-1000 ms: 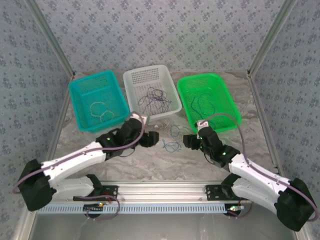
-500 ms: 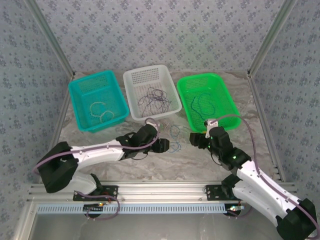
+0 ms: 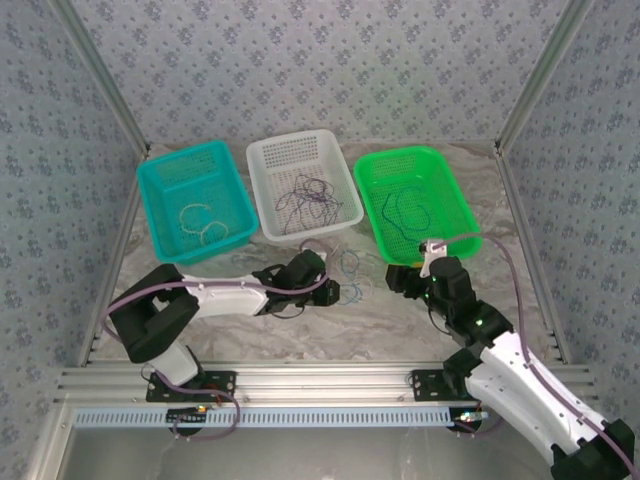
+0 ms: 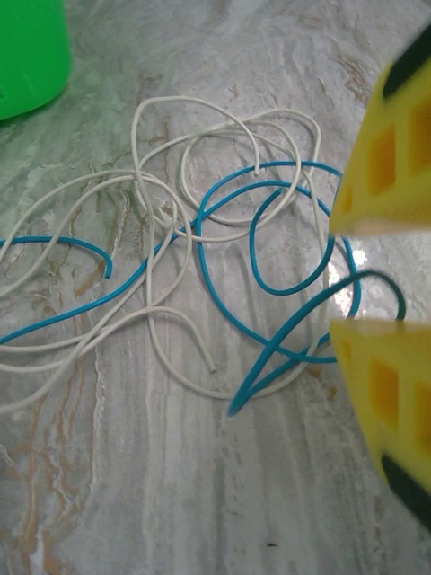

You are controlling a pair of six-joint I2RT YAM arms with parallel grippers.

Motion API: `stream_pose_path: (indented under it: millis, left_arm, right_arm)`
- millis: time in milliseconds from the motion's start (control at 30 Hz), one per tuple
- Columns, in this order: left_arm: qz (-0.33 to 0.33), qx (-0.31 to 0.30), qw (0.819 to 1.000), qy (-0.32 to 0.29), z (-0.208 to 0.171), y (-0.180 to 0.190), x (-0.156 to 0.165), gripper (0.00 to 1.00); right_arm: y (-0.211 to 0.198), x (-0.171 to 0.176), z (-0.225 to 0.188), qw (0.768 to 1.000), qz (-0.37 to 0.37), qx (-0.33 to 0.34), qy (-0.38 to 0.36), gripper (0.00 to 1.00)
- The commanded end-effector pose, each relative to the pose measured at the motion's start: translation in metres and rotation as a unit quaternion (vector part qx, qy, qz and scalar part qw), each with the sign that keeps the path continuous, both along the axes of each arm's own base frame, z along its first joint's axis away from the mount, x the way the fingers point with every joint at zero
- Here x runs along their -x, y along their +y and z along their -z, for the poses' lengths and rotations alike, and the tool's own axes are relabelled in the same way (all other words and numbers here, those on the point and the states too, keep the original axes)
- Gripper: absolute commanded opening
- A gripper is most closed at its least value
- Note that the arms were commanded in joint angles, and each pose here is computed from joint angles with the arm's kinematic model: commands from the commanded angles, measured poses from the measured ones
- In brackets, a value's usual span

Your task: Untangle the cables

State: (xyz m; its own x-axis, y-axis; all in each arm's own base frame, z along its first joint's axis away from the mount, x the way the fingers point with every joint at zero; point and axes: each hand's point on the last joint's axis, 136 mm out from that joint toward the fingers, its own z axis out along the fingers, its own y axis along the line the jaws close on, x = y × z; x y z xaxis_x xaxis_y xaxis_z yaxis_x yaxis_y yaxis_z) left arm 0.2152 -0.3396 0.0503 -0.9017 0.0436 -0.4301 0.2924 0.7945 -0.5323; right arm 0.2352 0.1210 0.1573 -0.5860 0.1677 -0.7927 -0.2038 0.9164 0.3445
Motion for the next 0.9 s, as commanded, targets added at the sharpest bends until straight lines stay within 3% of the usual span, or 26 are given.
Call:
stream_pose_path:
  millis: [0,100,267,567,867]
  left_arm:
    - [0.012,0.026,0.999,-0.015,-0.018,-0.015,-0.007,0.16]
    - [0.018,0.027,0.999,-0.026,-0.027,-0.014,-0.007,0.07]
    - [0.013,0.033,0.998,-0.056,-0.055,-0.004,-0.007,0.01]
    - [0.019,0.065,0.991,-0.112,-0.119,0.009,-0.004,0.00]
    - [0.012,0.116,0.981,-0.154,-0.176,0.010,-0.005,0.00]
  right_arm:
    - [-0.002,0.004,-0.005,1.000,0.002,-0.008,0.009,0.70]
    - [-0.001,0.005,0.000,1.000,-0.002,-0.007,0.014,0.70]
    - [0.004,0.007,0.005,1.000,-0.018,-0.011,0.013,0.71]
    - [0.031,0.012,0.007,0.997,-0.067,-0.040,-0.009,0.73]
    - [0.071,0.024,-0.007,0.988,-0.137,-0.022,-0.071,0.82]
